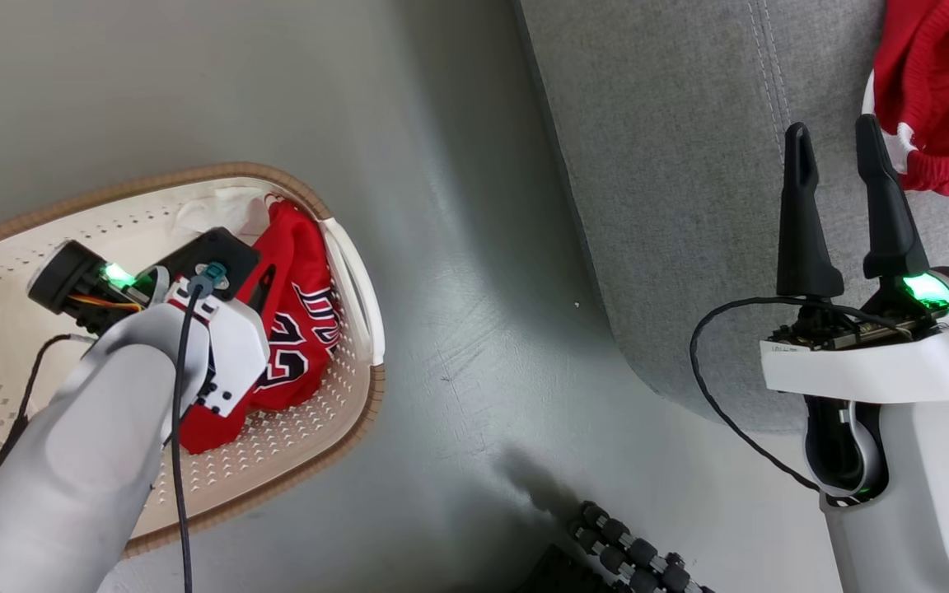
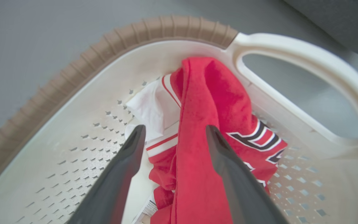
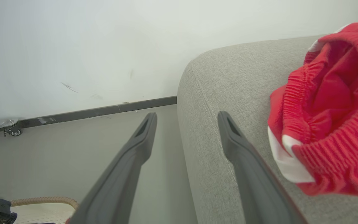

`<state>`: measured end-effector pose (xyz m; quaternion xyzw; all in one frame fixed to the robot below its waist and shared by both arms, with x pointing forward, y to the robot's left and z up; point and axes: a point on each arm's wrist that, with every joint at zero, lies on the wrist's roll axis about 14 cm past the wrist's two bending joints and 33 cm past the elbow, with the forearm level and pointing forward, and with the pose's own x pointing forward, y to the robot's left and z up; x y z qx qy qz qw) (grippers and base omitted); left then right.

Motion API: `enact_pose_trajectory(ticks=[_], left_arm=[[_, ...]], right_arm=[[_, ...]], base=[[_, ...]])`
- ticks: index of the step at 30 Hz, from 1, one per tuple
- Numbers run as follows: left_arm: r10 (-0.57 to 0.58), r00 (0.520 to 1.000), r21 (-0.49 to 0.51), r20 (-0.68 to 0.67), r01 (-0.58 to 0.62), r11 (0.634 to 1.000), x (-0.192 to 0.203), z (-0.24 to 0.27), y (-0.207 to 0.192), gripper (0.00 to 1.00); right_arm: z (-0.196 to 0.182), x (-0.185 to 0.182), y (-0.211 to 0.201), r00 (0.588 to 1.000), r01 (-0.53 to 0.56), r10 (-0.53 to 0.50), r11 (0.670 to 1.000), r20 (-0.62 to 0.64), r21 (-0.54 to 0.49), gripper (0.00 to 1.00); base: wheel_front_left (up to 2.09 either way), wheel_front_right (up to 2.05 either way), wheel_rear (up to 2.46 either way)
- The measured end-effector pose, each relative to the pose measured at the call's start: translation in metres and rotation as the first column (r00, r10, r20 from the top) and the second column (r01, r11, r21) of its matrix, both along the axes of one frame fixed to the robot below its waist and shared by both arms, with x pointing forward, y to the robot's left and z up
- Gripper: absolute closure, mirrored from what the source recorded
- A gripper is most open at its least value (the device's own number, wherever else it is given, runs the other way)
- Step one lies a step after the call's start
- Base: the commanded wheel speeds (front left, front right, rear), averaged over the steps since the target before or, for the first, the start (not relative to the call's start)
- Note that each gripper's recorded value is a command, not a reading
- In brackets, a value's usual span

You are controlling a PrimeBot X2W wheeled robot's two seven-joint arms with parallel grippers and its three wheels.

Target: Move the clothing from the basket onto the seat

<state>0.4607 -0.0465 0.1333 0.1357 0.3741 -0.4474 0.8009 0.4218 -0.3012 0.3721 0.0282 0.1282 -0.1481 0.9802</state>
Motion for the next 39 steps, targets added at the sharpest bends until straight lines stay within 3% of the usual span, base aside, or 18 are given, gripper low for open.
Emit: enact_pose_trajectory(ticks=[16,17,18,19,20,22,39], left_arm=[[-0.057,0.997,-0.07,0.043,0.06,0.996,0.009,0.001,-0.031,0.0],[-0.065,0.997,-0.079,0.044,0.068,0.995,0.008,0.002,-0.033,0.23],[-0.072,0.996,-0.085,0.045,0.076,0.993,0.007,0.002,-0.036,0.52],[-0.078,0.996,-0.09,0.049,0.082,0.993,0.006,0.003,-0.038,0.65],[-0.083,0.995,-0.097,0.051,0.088,0.991,0.004,0.004,-0.04,0.65],[-0.091,0.994,-0.1,0.055,0.097,0.99,0.003,0.005,-0.041,0.98],[-0.076,0.992,-0.13,0.099,0.089,0.988,0.008,0.016,-0.034,1.0]], right_arm=[[-0.004,0.005,-0.005,1.0,0.008,-0.008,1.0,-0.006,-0.002,0.0],[-0.004,0.005,-0.005,1.0,0.008,-0.008,1.0,-0.007,-0.003,0.0],[-0.005,0.005,-0.006,1.0,0.009,-0.009,1.0,-0.008,-0.003,0.0],[-0.005,0.005,-0.006,1.0,0.009,-0.009,1.0,-0.008,-0.003,0.0],[-0.005,0.005,-0.006,1.0,0.01,-0.01,1.0,-0.008,-0.004,0.0],[-0.005,0.004,-0.008,1.0,0.014,-0.014,1.0,-0.009,-0.006,0.0],[0.0,0.014,-0.008,1.0,0.012,-0.012,1.0,0.023,0.002,0.0]], base=[[0.0,0.0,0.0],[0.0,0.0,0.0],[0.0,0.0,0.0],[0.0,0.0,0.0],[0.0,0.0,0.0],[0.0,0.0,0.0],[0.0,0.0,0.0]])
